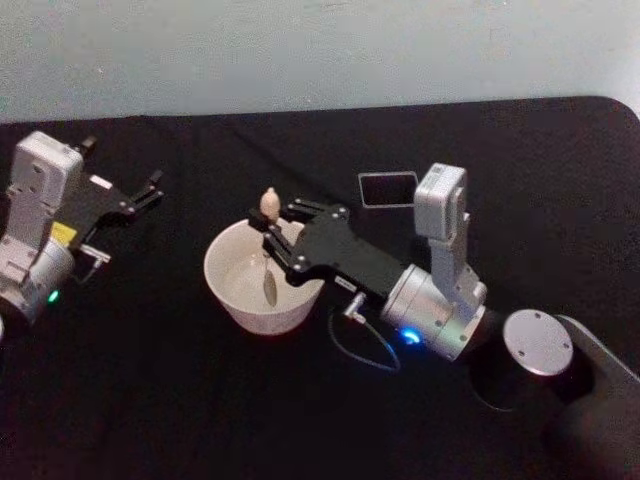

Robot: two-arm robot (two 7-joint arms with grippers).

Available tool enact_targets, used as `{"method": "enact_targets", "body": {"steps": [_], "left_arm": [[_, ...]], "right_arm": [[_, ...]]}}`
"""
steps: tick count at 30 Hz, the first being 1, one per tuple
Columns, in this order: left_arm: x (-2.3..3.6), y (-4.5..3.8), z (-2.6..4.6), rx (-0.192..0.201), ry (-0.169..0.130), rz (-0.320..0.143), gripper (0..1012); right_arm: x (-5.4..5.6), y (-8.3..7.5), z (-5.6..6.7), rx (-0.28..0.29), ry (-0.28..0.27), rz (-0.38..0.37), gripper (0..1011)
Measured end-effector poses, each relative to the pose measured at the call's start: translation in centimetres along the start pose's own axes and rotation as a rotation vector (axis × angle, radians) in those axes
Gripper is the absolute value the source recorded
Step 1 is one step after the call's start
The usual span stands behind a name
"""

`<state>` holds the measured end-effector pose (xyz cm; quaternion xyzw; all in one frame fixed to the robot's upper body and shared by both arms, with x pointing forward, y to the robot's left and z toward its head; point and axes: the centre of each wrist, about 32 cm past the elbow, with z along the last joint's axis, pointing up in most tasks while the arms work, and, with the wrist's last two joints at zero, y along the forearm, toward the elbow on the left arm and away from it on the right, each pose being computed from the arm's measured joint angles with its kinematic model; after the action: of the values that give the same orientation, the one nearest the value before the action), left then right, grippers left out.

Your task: Pick up the stirring spoon with one hand, stir inside the cup, then place it back in its original position.

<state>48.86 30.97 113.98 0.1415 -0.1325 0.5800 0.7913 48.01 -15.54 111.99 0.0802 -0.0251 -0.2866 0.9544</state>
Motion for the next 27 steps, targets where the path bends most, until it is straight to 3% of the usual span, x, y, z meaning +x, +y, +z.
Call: {"method": "enact_targets", "body": {"steps": [15, 27], "left_arm": [[0.0, 0.0, 0.0, 0.0, 0.0, 0.0, 1001], [0.0, 0.0, 0.0, 0.0, 0.0, 0.0, 1001]], "right_arm": [[-0.2, 2.7, -0.6, 0.009, -0.003, -0.016, 213], [1.0, 3.2, -0.8, 0.008, -0.027, -0.075, 214]]}}
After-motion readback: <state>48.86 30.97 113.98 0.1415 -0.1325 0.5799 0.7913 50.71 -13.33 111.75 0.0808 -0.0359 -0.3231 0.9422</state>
